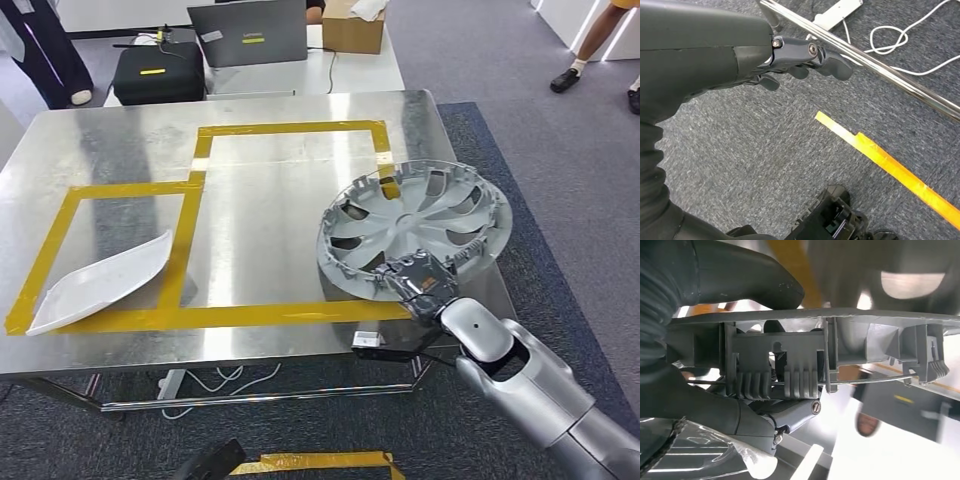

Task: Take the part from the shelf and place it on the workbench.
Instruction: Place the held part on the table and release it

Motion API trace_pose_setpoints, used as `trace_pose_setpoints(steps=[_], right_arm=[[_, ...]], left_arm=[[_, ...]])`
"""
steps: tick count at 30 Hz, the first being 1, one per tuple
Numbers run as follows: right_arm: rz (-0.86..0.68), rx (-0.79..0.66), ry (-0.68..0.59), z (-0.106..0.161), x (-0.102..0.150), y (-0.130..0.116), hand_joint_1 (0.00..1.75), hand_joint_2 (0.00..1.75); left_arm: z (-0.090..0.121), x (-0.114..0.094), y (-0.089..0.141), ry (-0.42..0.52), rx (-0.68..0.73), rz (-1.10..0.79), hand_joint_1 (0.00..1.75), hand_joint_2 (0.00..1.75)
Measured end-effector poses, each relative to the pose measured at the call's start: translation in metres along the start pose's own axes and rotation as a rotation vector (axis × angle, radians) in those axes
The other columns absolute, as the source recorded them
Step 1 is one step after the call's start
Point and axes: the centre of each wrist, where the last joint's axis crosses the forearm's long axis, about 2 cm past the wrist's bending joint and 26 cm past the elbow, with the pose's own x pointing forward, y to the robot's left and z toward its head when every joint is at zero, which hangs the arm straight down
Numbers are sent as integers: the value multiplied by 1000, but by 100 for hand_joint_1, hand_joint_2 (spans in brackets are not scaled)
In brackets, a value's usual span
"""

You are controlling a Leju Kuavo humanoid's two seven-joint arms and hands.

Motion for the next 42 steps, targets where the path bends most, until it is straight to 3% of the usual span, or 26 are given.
trace_pose_setpoints(steps=[12,19,30,42], right_arm=[[-71,-94,-122,-18,47,-12,175,175],[-132,-128,-146,-12,61,2,175,175],[-261,-82,-86,15,55,44,175,175],[-270,-69,-58,20,50,50,175,175]], left_arm=[[-1,3,0,-11,-19,-40,0,175],[-2,3,2,-5,-16,-67,0,175],[-2,1,6,3,-7,-88,0,175],[-2,1,6,1,-8,-96,0,175]])
